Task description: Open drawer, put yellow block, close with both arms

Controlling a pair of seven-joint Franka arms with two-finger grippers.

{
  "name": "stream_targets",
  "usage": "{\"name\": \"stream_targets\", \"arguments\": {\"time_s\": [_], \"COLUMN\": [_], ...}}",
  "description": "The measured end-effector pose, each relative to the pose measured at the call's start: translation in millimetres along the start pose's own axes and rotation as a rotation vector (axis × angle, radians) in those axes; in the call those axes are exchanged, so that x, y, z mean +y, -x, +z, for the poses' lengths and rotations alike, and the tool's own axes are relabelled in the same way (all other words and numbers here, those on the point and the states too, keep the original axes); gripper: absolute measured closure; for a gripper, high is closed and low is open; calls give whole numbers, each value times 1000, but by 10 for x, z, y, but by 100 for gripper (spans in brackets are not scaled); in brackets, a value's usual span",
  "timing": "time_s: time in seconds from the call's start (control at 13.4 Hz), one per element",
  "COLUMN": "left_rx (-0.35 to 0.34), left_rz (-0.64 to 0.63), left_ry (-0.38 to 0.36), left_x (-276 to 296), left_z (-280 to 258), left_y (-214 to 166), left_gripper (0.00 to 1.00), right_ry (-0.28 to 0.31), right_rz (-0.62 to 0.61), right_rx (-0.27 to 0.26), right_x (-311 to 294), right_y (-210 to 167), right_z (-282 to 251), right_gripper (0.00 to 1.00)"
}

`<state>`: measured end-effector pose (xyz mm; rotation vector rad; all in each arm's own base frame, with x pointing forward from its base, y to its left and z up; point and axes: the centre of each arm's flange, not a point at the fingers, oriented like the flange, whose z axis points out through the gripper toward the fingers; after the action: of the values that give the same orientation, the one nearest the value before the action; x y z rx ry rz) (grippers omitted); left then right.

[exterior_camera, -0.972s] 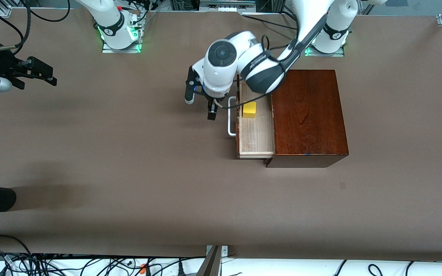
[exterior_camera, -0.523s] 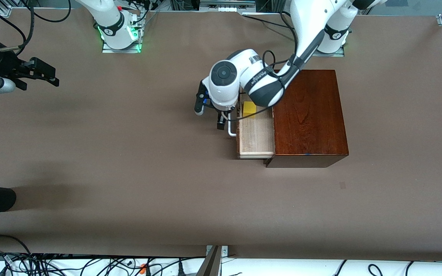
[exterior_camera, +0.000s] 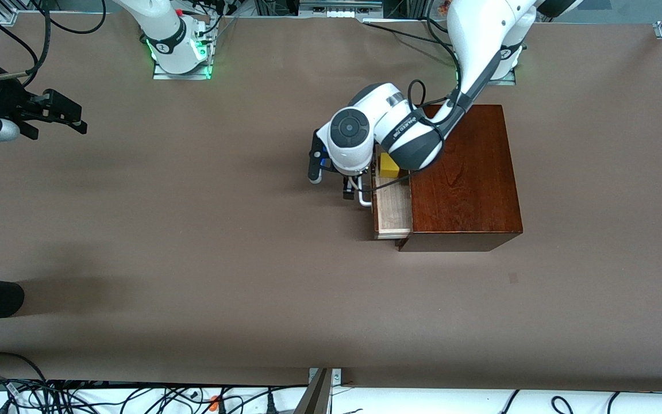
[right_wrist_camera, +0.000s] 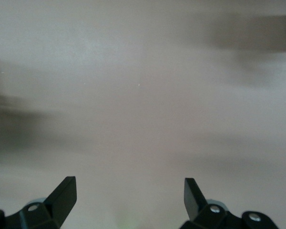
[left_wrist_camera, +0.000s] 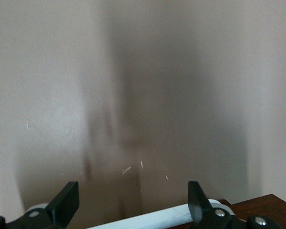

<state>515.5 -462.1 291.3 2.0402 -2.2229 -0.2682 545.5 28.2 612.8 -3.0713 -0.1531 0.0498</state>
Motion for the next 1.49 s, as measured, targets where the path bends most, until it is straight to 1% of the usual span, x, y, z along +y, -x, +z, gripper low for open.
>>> {"name": "stream_targets", "arguments": {"time_s": [0.15, 0.3, 0.37, 0.52, 1.05, 1.2, 1.27, 1.35, 1.49], "left_rx": [-27, -60, -72, -73, -73, -65, -54, -38, -20], "left_rz": [-15, -40, -56, -71, -73, -106, -166, -266, -517], "left_ry": [31, 54, 58, 56, 55, 36, 15, -9, -41], "left_x": [-31, -101, -150, -231, -241, -249, -246, -206, 23], "left_z": [17, -9, -49, -134, -147, -261, -408, -646, -1230], "left_y": [127, 334, 455, 636, 660, 687, 713, 745, 817], "left_gripper": [0, 0, 0, 0, 0, 0, 0, 0, 0], "right_ry": [0, 0, 0, 0, 0, 0, 0, 0, 0], "right_rz": [0, 0, 0, 0, 0, 0, 1, 1, 3], "right_rx": [0, 0, 0, 0, 0, -1, -1, -1, -1], "right_x": [0, 0, 0, 0, 1, 2, 4, 8, 16], "right_y": [0, 0, 0, 0, 0, -1, -1, -1, -1], "right_z": [0, 0, 0, 1, 1, 2, 2, 2, 3], "right_gripper": [0, 0, 0, 0, 0, 0, 0, 0, 0]}}
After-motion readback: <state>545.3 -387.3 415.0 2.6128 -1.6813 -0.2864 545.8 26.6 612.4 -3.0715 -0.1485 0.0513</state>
